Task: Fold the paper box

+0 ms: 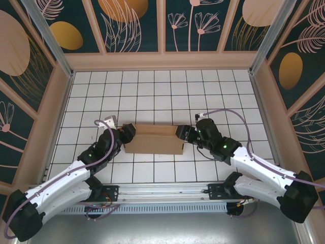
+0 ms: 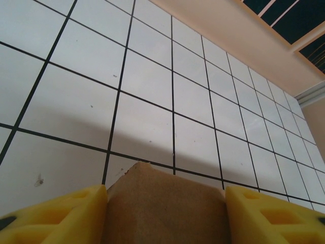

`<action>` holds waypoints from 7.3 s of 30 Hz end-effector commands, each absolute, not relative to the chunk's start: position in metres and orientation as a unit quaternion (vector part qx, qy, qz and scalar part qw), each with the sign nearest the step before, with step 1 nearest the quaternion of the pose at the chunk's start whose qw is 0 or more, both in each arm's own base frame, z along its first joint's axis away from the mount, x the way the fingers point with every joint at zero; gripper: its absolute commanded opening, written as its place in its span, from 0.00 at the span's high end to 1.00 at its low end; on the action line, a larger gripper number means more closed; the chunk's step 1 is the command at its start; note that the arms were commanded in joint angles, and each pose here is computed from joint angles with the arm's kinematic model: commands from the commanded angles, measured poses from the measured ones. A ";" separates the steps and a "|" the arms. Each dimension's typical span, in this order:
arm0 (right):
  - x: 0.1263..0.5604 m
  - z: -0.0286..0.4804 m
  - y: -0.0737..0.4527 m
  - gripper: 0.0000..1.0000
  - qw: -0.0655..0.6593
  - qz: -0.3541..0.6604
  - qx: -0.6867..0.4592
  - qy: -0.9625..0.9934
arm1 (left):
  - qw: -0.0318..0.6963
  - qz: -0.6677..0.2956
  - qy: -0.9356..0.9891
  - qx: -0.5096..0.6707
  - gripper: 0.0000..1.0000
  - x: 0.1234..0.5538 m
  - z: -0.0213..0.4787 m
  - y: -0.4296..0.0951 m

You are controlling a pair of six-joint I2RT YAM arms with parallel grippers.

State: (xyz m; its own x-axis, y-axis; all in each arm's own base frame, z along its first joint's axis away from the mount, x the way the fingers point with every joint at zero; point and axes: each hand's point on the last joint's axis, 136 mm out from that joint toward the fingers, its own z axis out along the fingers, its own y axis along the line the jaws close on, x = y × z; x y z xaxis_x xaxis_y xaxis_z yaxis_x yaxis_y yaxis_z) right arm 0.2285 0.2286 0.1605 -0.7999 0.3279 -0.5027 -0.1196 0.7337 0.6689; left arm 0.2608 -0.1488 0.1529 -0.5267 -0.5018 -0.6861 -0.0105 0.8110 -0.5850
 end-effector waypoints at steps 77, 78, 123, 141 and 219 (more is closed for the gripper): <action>0.391 0.205 0.208 0.24 0.377 0.460 0.045 0.803 | 0.521 -0.295 0.784 -0.163 0.22 0.415 0.198 -0.169; 0.390 0.205 0.208 0.22 0.378 0.459 0.045 0.803 | 0.522 -0.295 0.784 -0.162 0.20 0.415 0.200 -0.169; 0.353 0.327 0.176 0.22 0.629 0.174 -0.239 0.719 | 0.650 -0.057 0.740 0.163 0.03 0.345 0.312 -0.129; 0.352 0.282 0.202 0.47 0.587 0.140 -0.588 0.539 | 0.656 -0.135 0.616 0.414 0.24 0.350 0.273 -0.128; 0.384 0.202 0.183 0.65 0.535 0.131 -0.548 0.629 | 0.542 -0.157 0.687 0.457 1.00 0.402 0.184 -0.144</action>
